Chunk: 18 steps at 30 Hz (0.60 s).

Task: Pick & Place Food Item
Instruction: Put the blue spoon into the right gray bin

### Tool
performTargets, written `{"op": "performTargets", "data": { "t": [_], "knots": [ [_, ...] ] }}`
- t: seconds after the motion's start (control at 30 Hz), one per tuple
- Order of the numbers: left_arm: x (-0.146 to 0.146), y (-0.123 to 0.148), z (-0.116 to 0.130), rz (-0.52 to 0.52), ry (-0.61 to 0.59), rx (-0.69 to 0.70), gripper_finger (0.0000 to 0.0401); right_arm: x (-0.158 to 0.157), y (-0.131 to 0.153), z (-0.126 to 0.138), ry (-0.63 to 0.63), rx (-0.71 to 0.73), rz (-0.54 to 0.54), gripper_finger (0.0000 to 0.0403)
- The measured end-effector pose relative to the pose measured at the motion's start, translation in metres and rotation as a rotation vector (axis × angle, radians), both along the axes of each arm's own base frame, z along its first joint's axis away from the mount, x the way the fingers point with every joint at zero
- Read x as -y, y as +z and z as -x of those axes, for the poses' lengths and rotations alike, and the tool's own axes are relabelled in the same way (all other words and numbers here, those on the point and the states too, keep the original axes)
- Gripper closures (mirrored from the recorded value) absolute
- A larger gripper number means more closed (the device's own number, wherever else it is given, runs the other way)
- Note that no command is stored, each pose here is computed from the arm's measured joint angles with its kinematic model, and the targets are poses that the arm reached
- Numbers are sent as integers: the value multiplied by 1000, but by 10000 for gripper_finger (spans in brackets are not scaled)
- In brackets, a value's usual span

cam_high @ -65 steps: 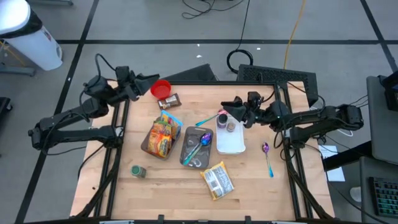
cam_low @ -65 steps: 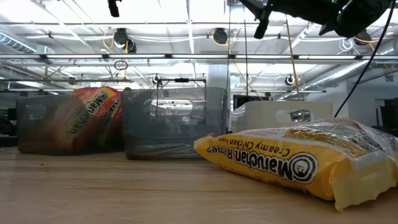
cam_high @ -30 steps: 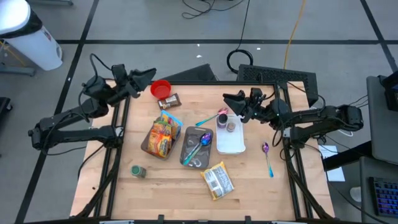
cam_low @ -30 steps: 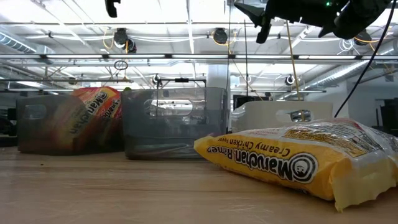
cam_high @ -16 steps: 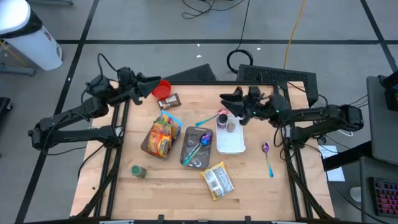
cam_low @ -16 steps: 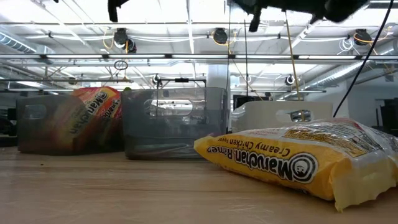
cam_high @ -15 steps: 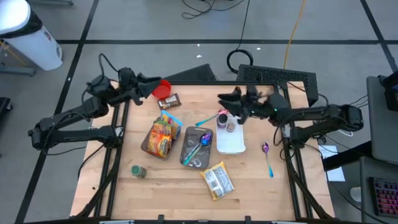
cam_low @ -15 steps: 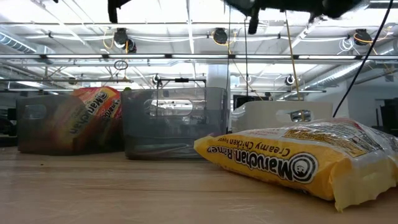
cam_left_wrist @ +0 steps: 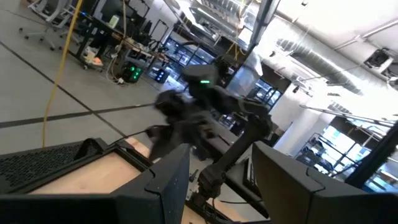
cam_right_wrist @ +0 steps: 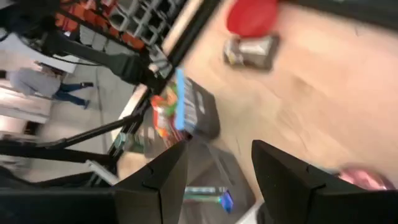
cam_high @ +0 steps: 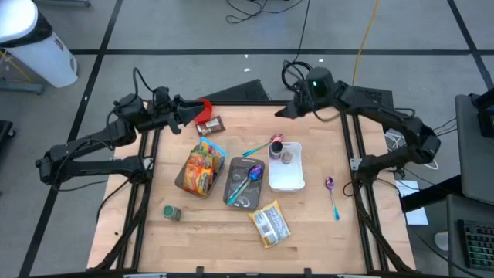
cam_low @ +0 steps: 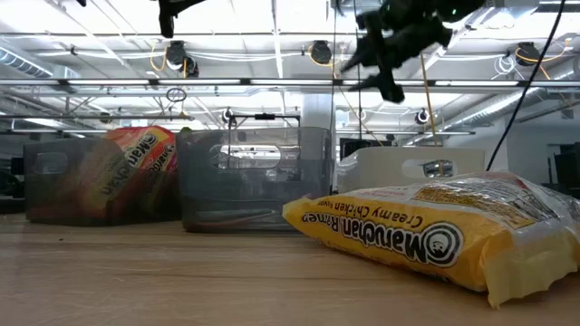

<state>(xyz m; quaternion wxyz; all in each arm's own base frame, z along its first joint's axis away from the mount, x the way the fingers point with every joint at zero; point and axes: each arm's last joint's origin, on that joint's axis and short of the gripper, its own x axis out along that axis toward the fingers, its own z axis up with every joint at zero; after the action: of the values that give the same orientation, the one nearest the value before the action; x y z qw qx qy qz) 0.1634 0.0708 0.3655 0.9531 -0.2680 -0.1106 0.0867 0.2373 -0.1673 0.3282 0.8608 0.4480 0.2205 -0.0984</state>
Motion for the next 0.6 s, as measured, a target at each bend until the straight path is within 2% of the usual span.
{"op": "performTargets", "data": {
  "t": [0.13, 0.27, 0.6],
  "knots": [
    [0, 0, 0, 0, -14, -4, 217, 27, -18, 6, -27, -43, -50, 232],
    [1, -1, 0, -2, -34, -7, 217, 44, -44, 0, -10, -95, -100, 232],
    [1, -3, -1, 65, -43, -24, 217, 63, -116, -16, 113, -276, -189, 232]
  ]
}}
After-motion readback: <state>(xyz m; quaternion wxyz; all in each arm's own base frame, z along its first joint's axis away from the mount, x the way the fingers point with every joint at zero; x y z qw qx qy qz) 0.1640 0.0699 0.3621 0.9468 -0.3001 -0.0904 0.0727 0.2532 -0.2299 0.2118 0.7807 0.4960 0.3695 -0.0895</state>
